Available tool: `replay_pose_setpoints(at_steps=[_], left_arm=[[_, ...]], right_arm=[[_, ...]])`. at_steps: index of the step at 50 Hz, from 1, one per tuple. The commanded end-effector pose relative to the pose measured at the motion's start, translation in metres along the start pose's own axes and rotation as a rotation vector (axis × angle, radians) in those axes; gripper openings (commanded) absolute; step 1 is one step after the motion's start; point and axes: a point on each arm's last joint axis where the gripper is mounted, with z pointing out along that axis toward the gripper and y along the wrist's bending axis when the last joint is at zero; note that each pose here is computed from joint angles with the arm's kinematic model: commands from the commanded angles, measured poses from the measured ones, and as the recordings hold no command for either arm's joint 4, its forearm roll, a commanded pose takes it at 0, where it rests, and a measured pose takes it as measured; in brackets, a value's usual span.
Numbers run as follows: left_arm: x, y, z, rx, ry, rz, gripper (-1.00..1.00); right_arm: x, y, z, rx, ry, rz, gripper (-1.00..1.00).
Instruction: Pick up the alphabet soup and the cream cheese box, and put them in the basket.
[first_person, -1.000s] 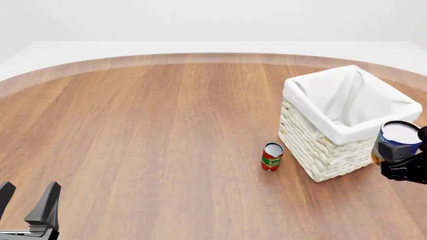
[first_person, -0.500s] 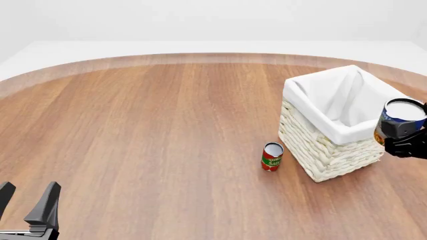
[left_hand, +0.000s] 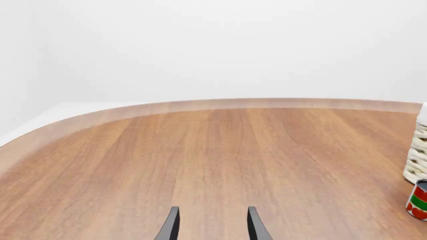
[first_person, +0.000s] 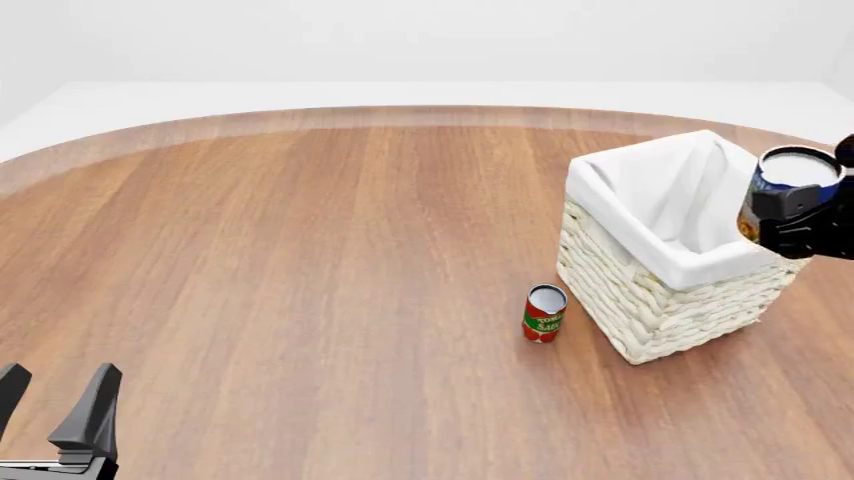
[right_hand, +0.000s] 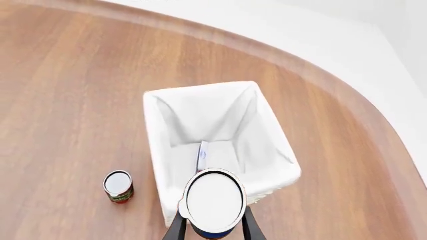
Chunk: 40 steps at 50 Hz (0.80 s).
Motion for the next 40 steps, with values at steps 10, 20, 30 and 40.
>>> replay_pose_setpoints(at_steps=[10,20,30,40], left_arm=[[0.0,0.0,0.0,0.0,0.0,0.0,1.0],[0.0,0.0,0.0,0.0,0.0,0.0,1.0],[0.0,0.0,0.0,0.0,0.0,0.0,1.0],[0.0,0.0,0.0,0.0,0.0,0.0,1.0]], right_arm=[[-0.02,0.002,0.028,-0.023,-0.024,0.021,-1.0],[-0.024,0.005,0.049,-0.037,-0.021,0.02,-1.0],[-0.023,0.006,0.068,-0.038,-0.007,0.02,-1.0],[-0.019,0.005,0.087,-0.035,0.013,0.021,-1.0]])
